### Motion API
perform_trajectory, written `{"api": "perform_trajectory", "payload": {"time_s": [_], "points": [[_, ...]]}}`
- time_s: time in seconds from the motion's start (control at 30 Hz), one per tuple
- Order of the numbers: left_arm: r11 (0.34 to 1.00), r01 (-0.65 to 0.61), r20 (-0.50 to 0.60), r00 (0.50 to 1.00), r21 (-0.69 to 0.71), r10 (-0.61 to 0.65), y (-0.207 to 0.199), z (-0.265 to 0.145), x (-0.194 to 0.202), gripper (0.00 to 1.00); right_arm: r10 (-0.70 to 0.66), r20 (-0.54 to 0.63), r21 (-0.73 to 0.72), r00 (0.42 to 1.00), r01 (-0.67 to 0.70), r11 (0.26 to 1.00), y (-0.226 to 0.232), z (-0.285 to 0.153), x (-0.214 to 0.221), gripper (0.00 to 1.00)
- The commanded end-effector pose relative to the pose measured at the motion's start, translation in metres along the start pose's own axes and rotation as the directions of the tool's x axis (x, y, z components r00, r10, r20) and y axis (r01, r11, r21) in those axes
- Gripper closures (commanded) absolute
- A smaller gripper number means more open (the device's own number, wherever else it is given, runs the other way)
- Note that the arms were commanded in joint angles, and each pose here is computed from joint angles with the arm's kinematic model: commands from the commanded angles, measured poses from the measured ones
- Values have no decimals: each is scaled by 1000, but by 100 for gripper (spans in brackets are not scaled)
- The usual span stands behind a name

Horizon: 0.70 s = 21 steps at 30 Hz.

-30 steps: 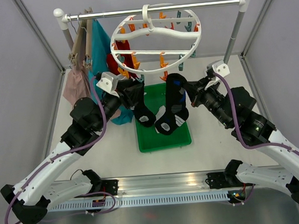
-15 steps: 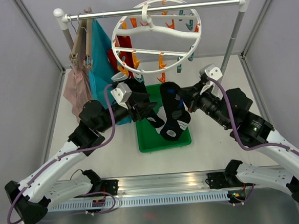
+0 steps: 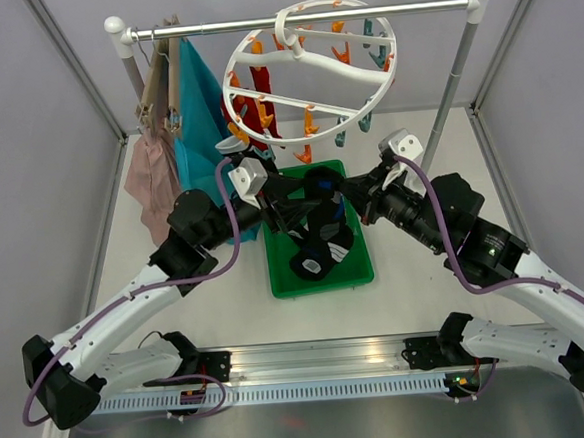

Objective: Clip the socks to the hanger
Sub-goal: Pick up the sock from the bin.

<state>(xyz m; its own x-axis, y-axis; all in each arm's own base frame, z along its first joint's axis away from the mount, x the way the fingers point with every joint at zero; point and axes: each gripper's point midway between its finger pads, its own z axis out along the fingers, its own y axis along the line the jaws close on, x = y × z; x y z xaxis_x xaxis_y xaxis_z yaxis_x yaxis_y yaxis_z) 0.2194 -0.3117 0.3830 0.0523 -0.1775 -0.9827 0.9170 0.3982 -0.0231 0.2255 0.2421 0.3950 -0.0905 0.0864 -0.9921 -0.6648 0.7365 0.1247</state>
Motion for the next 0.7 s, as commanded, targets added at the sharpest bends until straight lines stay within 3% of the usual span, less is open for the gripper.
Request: {"api": "perform_trajectory", "payload": {"time_s": [0.0, 0.2, 0.4, 0.53, 0.67], "points": [[998, 9, 70, 997, 61, -13, -10, 5, -17, 44, 15, 28, -33, 999, -14, 999, 9, 2, -9, 100], [996, 24, 79, 996, 83, -31, -13, 8, -17, 46, 20, 21, -38, 1000, -20, 999, 12, 4, -5, 100], [993, 38, 63, 997, 115, -46, -17, 11, -10, 55, 17, 17, -43, 1000, -16, 999, 14, 5, -4, 100], [991, 46, 54, 997, 125, -53, -18, 13, -5, 67, 10, 2, -41, 1000, -9, 999, 15, 8, 1, 100], [991, 43, 45, 998, 130, -49, -18, 14, 2, 91, 0, -15, -34, 1000, 0, 999, 14, 9, 8, 100]]}}
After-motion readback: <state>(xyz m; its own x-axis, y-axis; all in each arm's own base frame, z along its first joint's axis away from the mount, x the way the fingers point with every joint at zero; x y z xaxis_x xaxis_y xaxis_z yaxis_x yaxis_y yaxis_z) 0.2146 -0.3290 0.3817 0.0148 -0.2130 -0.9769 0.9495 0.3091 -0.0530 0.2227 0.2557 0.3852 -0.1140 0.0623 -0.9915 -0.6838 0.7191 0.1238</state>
